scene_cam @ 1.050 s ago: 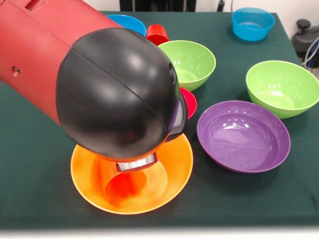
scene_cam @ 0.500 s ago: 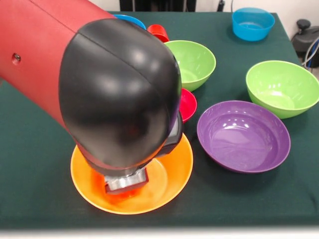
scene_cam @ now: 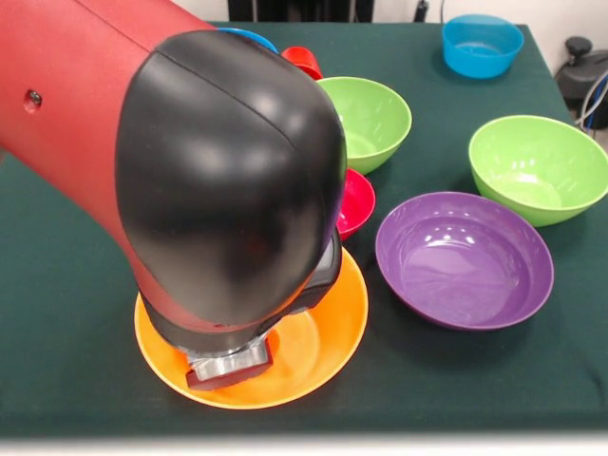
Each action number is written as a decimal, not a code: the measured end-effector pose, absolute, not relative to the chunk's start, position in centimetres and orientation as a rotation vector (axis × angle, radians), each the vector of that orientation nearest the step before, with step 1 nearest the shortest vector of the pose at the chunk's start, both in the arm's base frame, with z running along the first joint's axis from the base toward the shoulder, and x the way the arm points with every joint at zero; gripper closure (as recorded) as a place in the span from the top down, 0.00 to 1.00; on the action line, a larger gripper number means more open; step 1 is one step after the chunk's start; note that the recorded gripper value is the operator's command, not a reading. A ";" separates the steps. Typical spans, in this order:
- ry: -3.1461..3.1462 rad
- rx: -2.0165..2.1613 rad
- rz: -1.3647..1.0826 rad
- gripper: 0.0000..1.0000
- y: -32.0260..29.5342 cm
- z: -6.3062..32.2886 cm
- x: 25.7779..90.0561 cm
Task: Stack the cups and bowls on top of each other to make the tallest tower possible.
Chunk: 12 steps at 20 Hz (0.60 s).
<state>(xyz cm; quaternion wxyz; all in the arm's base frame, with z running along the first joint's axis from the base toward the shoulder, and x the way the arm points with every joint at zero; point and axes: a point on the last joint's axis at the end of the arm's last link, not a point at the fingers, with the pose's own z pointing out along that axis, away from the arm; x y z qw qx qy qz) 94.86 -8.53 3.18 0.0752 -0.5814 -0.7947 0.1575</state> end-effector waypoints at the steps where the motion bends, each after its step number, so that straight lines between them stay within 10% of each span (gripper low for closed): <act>1: -2.379 -1.742 0.472 1.00 -8.5 3.2 94.8; 12: -2.255 -1.687 0.470 1.00 -7.4 3.4 93.3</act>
